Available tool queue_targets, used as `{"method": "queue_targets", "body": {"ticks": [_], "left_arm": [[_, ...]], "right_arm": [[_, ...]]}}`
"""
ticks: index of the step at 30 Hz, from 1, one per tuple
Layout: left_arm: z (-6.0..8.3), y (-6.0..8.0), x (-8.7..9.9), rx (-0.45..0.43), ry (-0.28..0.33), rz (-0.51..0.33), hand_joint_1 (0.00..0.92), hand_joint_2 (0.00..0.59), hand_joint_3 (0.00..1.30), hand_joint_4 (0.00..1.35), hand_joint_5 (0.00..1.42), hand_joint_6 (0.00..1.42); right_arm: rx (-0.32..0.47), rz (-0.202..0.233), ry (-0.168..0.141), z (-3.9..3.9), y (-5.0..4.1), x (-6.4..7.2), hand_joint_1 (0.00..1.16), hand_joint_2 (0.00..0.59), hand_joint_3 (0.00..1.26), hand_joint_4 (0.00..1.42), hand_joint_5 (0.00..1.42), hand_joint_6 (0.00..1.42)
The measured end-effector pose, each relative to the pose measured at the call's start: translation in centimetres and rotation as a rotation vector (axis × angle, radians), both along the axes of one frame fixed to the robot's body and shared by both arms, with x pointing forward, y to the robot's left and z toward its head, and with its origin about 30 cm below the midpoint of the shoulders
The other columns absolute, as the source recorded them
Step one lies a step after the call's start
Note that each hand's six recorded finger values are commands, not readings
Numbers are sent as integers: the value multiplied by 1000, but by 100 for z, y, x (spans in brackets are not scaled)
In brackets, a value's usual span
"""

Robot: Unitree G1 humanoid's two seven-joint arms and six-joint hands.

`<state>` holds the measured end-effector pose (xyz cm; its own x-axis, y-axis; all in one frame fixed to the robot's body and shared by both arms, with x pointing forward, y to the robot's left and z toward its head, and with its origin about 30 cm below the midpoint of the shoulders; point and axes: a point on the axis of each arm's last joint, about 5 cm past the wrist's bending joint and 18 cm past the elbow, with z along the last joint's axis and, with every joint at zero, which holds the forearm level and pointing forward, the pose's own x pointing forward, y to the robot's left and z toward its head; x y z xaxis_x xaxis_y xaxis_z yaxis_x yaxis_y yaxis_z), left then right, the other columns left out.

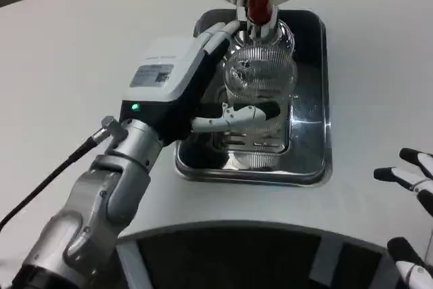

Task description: Grasp the cup under the faucet to collect the drink, then remove the cup.

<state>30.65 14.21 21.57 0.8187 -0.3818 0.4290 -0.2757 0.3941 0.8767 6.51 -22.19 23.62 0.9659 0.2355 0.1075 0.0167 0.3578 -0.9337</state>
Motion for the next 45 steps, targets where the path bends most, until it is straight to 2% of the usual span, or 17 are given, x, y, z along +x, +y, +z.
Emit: {"method": "queue_targets", "body": {"ticks": [7,18,21,25,33,39,41,45], "left_arm": [[4,76,-93,-12,-20,1,186,92,153,23,270,432],[159,285,-379,-60,-101,-3,181,86,176,31,270,438],[187,357,-465,-79,-107,-5,144,84,185,56,270,438],[268,460,-591,-132,-153,-17,83,81,230,124,287,451],[475,538,-742,-249,-225,-143,3,90,310,247,365,478],[747,496,-750,-338,-246,-296,0,101,326,306,400,450],[841,478,-732,-378,-226,-350,0,103,325,313,402,433],[1060,433,-664,-441,-149,-467,0,108,290,259,339,390]], "right_arm": [[1,-1,1,0,0,0,424,526,156,11,0,47],[16,-11,9,-6,-3,7,435,519,164,11,0,48],[19,-11,8,-6,-2,12,438,518,165,11,0,48],[29,-9,1,-3,-3,17,442,517,165,18,0,48],[40,4,-6,-1,5,28,448,516,172,22,0,48],[42,11,-19,7,10,42,452,516,174,22,0,48],[42,11,-22,9,10,44,453,516,174,22,0,48],[43,14,-25,11,10,47,454,516,175,22,0,48]]}}
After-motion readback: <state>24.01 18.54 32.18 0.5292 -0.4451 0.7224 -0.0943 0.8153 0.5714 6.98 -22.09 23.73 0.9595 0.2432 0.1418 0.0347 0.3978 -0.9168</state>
